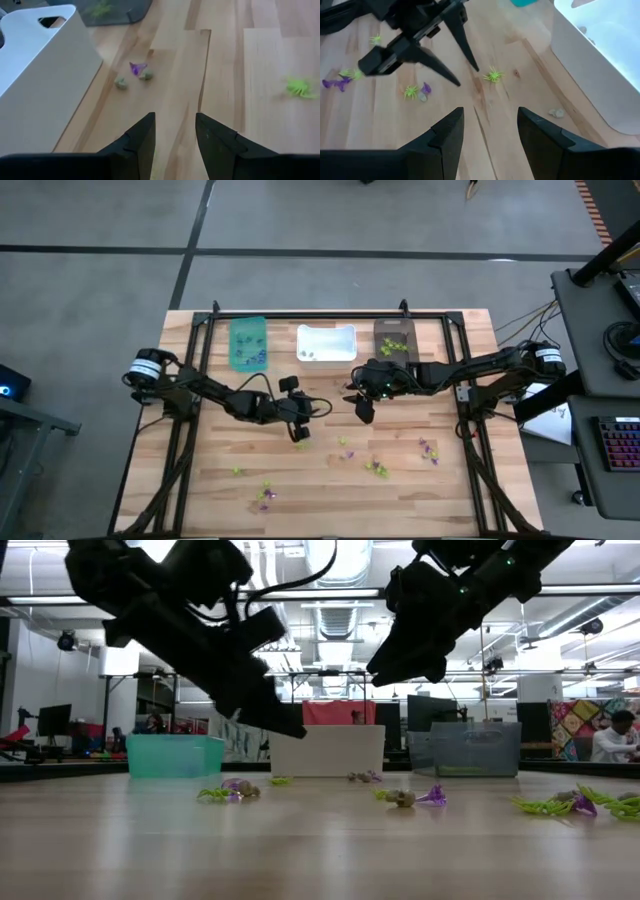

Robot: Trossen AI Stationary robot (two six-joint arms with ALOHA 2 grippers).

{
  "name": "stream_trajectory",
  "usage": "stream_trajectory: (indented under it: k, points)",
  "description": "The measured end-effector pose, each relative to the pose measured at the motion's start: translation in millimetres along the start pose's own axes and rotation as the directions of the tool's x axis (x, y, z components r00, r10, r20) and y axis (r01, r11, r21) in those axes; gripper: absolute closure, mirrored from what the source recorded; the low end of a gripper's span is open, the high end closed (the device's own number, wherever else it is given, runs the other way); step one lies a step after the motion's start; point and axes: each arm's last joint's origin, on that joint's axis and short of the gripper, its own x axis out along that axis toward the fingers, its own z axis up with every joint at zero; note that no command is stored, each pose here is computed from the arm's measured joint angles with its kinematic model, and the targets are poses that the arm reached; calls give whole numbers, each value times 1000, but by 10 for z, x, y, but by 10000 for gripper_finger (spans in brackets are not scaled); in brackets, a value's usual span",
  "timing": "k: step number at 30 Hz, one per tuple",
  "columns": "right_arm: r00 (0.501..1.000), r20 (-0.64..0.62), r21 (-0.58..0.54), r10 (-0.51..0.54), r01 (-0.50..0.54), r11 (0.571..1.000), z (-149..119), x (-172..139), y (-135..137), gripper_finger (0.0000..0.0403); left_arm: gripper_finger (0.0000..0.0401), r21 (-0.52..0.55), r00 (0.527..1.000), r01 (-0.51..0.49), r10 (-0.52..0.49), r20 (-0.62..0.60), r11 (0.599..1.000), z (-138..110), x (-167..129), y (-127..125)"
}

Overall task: Sort Halloween decoration
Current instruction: Put the green spider toy into the black bin

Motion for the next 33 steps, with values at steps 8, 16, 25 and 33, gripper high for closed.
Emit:
stream_trajectory:
  k: [8, 16, 25, 33]
  points:
    - [1000, -4, -25, -2, 2, 1000, -4, 0, -2, 227, 278, 7, 998, -32, 32, -47, 999, -22, 58, -2]
    - [1000, -1, -38, -2, 2, 999, -1, 0, -1, 227, 278, 58, 986, -71, 79, -147, 996, -213, 41, 41]
    - [1000, 6, -39, -21, 21, 999, 1, 0, -6, 227, 278, 9, 990, -92, 92, -102, 996, -328, 92, 125]
    - [1000, 7, -38, -22, 23, 999, 2, 0, -7, 227, 278, -6, 985, -108, 107, -136, 994, -480, 269, 123]
